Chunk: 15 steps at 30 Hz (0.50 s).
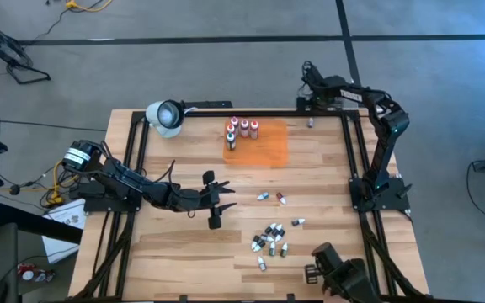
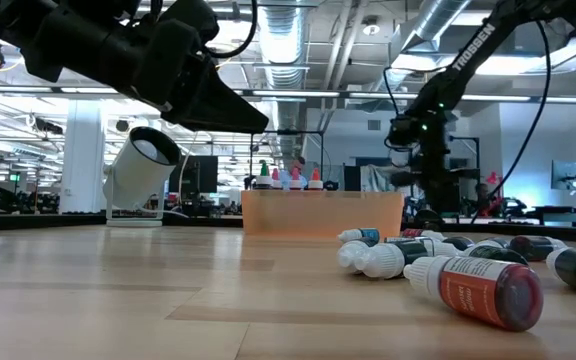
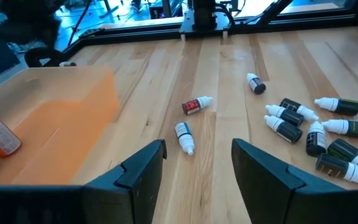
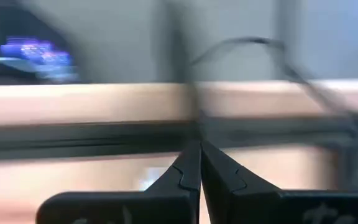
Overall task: Pick & Place food coloring
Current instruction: Put the black small food coloring bottle into the orange bin
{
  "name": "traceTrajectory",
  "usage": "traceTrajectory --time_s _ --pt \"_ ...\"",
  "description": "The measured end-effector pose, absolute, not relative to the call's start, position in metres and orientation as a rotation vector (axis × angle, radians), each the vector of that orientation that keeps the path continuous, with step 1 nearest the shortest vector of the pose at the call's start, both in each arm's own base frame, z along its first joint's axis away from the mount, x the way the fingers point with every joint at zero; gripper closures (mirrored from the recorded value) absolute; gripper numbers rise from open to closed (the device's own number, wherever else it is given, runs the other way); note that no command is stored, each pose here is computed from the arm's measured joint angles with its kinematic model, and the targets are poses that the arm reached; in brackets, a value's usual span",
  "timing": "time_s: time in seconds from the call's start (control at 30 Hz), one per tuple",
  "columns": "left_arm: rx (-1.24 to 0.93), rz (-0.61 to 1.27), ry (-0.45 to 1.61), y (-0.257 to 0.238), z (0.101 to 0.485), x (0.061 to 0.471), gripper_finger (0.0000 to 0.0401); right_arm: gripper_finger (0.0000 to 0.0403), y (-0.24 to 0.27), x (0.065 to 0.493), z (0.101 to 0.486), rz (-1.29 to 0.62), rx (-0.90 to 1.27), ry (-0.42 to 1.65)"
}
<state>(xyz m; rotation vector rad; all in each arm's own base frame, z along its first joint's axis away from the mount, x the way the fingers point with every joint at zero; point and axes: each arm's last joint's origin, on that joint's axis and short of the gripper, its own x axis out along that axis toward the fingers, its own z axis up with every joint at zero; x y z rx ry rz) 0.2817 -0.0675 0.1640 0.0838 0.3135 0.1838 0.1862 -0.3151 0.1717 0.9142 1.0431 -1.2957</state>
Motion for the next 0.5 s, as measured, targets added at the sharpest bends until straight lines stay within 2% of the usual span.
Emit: traceTrajectory --time_s 0.17,0.5 --pt "0.079 0.184 0.302 -0.068 0.165 0.282 0.0215 0.0365 -0.310 0.195 0.170 -1.134 0.972 1.039" --pt "0.069 0.179 0.301 -0.068 0.165 0.282 0.0215 0.0265 -0.304 0.190 0.169 -1.157 0.985 1.126"
